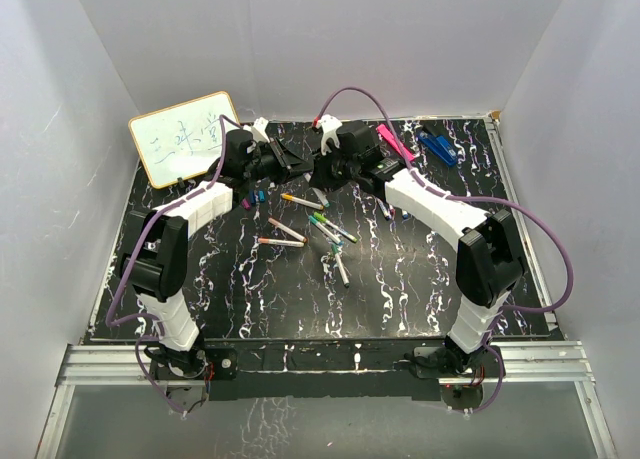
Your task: Open the pen caps
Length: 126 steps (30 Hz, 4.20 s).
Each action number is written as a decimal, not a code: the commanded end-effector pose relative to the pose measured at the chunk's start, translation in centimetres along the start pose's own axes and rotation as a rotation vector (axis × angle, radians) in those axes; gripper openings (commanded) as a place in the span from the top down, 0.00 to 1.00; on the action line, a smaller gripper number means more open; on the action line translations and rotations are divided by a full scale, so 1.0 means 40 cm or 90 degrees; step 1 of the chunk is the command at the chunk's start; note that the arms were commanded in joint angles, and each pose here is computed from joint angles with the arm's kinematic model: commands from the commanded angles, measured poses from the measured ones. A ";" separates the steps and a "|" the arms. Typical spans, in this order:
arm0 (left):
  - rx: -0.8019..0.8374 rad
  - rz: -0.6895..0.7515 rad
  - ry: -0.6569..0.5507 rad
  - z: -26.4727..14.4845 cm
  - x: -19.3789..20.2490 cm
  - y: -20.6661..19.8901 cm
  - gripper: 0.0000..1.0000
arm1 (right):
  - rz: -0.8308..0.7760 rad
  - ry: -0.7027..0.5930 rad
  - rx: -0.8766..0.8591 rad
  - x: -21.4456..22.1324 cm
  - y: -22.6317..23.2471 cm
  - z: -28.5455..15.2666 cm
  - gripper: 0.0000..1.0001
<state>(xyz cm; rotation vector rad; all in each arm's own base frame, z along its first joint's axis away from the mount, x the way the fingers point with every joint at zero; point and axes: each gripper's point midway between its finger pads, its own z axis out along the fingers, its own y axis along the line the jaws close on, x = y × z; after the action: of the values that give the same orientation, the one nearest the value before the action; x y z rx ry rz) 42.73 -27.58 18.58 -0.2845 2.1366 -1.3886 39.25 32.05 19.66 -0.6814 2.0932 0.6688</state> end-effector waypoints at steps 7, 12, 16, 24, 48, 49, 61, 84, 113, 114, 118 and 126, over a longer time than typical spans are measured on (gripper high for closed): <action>0.022 0.014 -0.004 -0.007 -0.011 -0.034 1.00 | -0.019 -0.068 -0.011 -0.090 0.026 -0.029 0.58; 0.029 0.018 -0.002 -0.010 -0.012 -0.049 1.00 | -0.007 -0.050 -0.013 -0.073 0.019 0.004 0.53; 0.035 0.021 -0.001 -0.014 -0.011 -0.060 1.00 | -0.002 -0.048 -0.015 -0.073 0.017 0.019 0.53; 0.038 0.027 0.006 -0.014 0.000 -0.068 1.00 | 0.001 -0.052 -0.020 -0.087 0.019 0.032 0.65; -0.082 0.013 -0.118 0.002 -0.265 -0.008 1.00 | 0.024 0.028 0.031 0.133 0.002 -0.102 1.00; -0.085 0.014 -0.122 0.002 -0.277 -0.004 1.00 | 0.026 0.025 0.038 0.139 0.000 -0.116 1.00; -0.224 0.072 -0.050 -0.076 -0.213 0.110 1.00 | 0.013 0.032 0.228 0.097 -0.187 -0.108 1.00; -0.493 0.139 0.023 -0.258 -0.126 0.355 1.00 | -0.001 0.131 0.353 0.203 -0.429 0.058 1.00; -0.489 0.164 0.090 -0.022 -0.132 0.410 1.00 | 0.034 0.128 0.307 0.218 -0.477 0.119 0.74; -0.491 0.163 0.093 -0.019 -0.126 0.415 1.00 | 0.034 0.127 0.307 0.215 -0.476 0.118 0.71; -0.501 0.163 0.096 -0.013 -0.116 0.432 1.00 | 0.033 0.116 0.306 0.197 -0.473 0.113 0.55; -0.519 0.167 0.102 -0.017 -0.101 0.458 1.00 | -0.008 0.031 0.226 0.077 -0.386 0.091 0.43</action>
<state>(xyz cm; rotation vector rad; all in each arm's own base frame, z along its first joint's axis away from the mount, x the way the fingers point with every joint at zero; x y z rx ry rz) 47.82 -17.56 3.61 -0.1853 2.6750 -0.3852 47.63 19.51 3.67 -0.4721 2.4225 0.1409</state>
